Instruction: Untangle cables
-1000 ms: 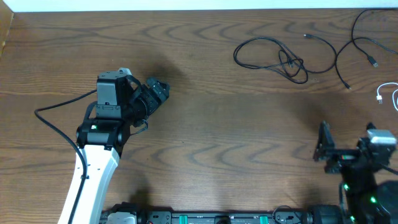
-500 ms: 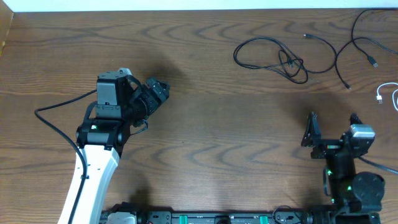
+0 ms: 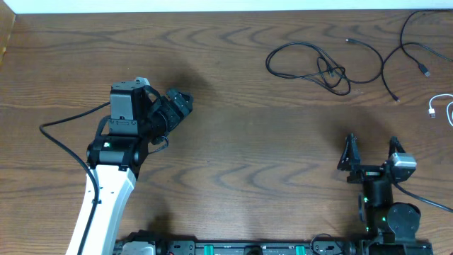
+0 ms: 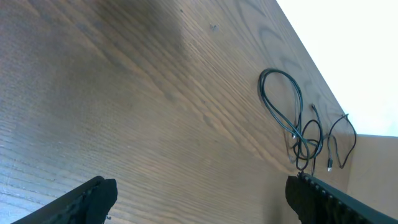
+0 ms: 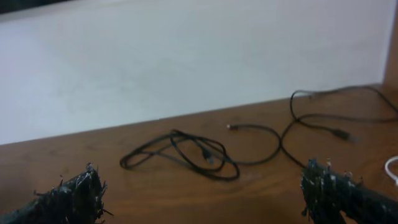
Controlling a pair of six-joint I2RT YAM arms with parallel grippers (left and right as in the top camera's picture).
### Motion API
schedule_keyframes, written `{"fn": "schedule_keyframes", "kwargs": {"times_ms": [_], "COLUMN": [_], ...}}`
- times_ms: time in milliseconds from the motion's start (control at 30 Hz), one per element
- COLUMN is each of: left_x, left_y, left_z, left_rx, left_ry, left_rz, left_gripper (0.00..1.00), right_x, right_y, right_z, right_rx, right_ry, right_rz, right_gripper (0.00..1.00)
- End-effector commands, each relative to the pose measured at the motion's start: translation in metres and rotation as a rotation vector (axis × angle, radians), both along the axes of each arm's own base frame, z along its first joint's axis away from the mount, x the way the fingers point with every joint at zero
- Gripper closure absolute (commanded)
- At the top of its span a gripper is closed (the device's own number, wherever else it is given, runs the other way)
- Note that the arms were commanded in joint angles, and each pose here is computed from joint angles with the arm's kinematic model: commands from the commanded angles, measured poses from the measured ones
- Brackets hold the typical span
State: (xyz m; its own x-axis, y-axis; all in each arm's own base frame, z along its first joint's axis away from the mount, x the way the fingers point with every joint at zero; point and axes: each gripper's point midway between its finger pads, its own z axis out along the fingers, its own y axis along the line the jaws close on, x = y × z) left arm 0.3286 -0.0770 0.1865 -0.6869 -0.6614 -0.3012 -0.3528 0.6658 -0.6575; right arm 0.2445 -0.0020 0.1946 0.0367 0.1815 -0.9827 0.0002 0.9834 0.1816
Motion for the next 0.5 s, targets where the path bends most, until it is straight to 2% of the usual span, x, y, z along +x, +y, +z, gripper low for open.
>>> {"fn": "schedule_keyframes", "kwargs": {"times_ms": [0,333,467], "left_x": [0.002,0.002,0.002], "left_y": [0.002,0.002,0.002], "left_z": [0.006,0.006,0.006], "left_rx": [0.017,0.017,0.017], "left_ry": [-0.023,-0.023,-0.023], "left_rz": [-0.006,-0.006,-0.006], "left_gripper": [0.08,0.08,0.08], "right_x": [0.001,0.001,0.000], "right_y": [-0.002,-0.021,-0.022], "right_z": [-0.008,-0.037,-0.038], "right_rx": [0.022,0.026,-0.055], "right_ry": [0.007,0.105,0.113], "right_rz": [-0.005,-0.094,-0.098], "right_gripper": [0.01,0.01,0.01]}}
